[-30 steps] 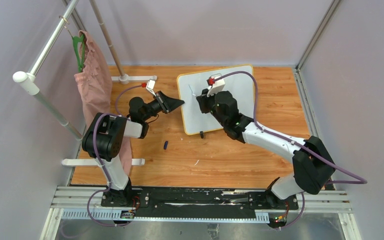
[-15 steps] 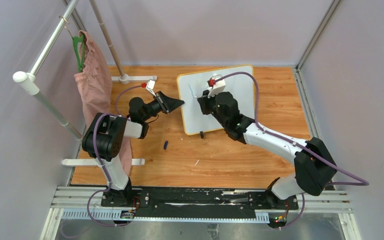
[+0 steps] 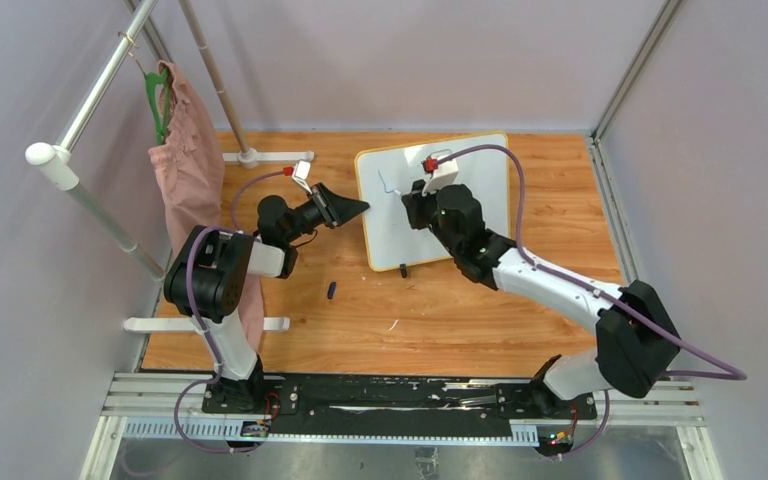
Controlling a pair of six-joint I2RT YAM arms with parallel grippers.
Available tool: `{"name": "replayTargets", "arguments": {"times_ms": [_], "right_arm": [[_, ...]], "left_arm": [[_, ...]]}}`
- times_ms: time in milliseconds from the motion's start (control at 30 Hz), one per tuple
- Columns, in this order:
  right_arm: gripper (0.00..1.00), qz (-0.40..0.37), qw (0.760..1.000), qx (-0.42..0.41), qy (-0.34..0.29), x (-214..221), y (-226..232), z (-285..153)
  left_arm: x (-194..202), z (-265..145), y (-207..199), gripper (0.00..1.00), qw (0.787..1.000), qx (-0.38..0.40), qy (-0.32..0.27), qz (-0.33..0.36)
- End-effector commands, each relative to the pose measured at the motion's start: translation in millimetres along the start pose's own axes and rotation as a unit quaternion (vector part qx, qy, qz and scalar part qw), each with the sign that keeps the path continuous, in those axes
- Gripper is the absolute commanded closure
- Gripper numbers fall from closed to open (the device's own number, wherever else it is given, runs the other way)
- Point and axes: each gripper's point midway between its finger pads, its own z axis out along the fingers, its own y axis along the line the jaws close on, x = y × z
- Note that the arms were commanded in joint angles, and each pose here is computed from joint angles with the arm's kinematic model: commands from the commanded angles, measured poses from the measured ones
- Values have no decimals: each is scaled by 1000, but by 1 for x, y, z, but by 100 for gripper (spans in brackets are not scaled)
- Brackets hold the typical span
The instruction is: Write a sentence on the whiteboard
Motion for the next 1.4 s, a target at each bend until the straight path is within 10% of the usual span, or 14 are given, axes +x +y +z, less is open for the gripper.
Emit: {"name": "replayTargets", "arguments": {"times_ms": [0, 300, 1367], "right_arm": [[100, 7, 1000, -1, -25, -17, -7, -15], [100, 7, 999, -19, -47, -39, -3, -36], [100, -11, 999, 11, -45, -38, -5, 1]], "left_arm": [[-1, -3, -6, 70, 1000, 17, -2, 0], [-2, -4, -9, 53, 1000, 15, -3, 5], [6, -1, 5, 57, 1000, 6, 10, -5]]}}
